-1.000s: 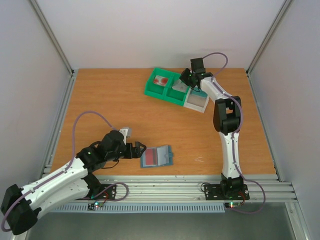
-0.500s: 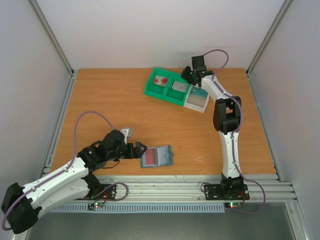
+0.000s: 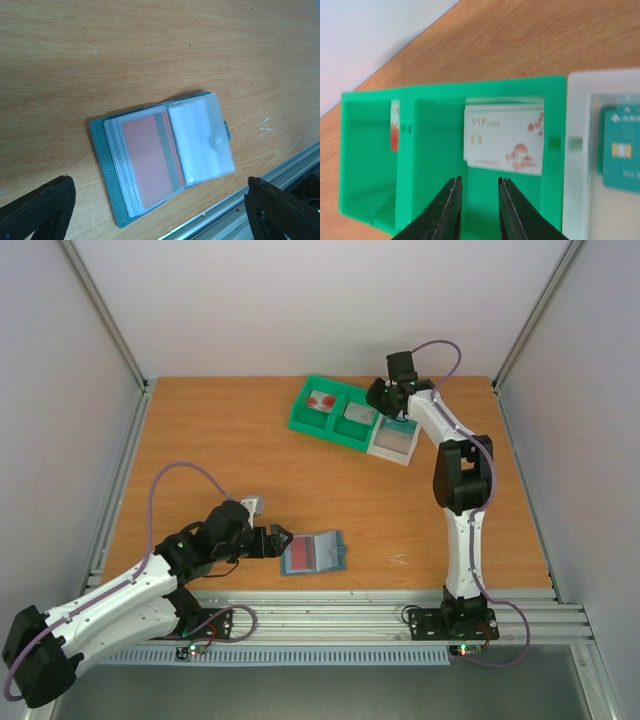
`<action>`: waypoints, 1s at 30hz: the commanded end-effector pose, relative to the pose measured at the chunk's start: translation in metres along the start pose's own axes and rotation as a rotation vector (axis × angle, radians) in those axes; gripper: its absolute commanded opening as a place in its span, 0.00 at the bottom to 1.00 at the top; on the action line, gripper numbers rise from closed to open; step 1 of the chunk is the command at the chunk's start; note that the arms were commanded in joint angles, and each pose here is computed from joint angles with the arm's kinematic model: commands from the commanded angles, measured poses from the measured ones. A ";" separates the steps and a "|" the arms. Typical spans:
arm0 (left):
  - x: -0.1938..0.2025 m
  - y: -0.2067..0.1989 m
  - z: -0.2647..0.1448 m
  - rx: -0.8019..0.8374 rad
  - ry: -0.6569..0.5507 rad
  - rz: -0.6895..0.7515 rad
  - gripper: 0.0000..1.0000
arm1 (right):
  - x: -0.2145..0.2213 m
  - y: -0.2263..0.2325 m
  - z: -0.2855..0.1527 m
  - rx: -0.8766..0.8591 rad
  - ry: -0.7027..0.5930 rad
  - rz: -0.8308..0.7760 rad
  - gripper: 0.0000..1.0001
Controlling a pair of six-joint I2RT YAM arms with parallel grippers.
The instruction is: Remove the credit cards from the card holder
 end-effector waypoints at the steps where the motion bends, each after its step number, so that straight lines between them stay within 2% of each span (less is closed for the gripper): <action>1: -0.006 -0.001 -0.004 -0.010 -0.021 -0.019 0.92 | 0.014 0.023 -0.047 -0.070 0.027 -0.046 0.21; 8: -0.003 -0.001 -0.005 -0.003 -0.007 -0.051 0.90 | 0.063 0.022 -0.097 -0.108 0.110 -0.106 0.22; 14: 0.000 -0.007 0.002 0.085 -0.005 -0.095 0.89 | 0.123 0.010 -0.135 -0.146 0.219 -0.181 0.25; 21: 0.009 -0.009 0.016 0.179 -0.014 -0.176 0.88 | 0.204 -0.024 -0.159 -0.117 0.365 -0.249 0.24; 30: 0.016 -0.001 0.024 0.178 -0.023 -0.253 0.84 | 0.280 -0.050 -0.189 -0.152 0.497 -0.323 0.24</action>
Point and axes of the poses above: each gripper's point midway between its finger pads, its own z axis out along the fingers, its own y axis along the line the jaws close on, x = y × z, the point moved 4 cm from there along -z, back along the fingers, and after that the axes turned 12 degrees about z, right-handed, at the moved point
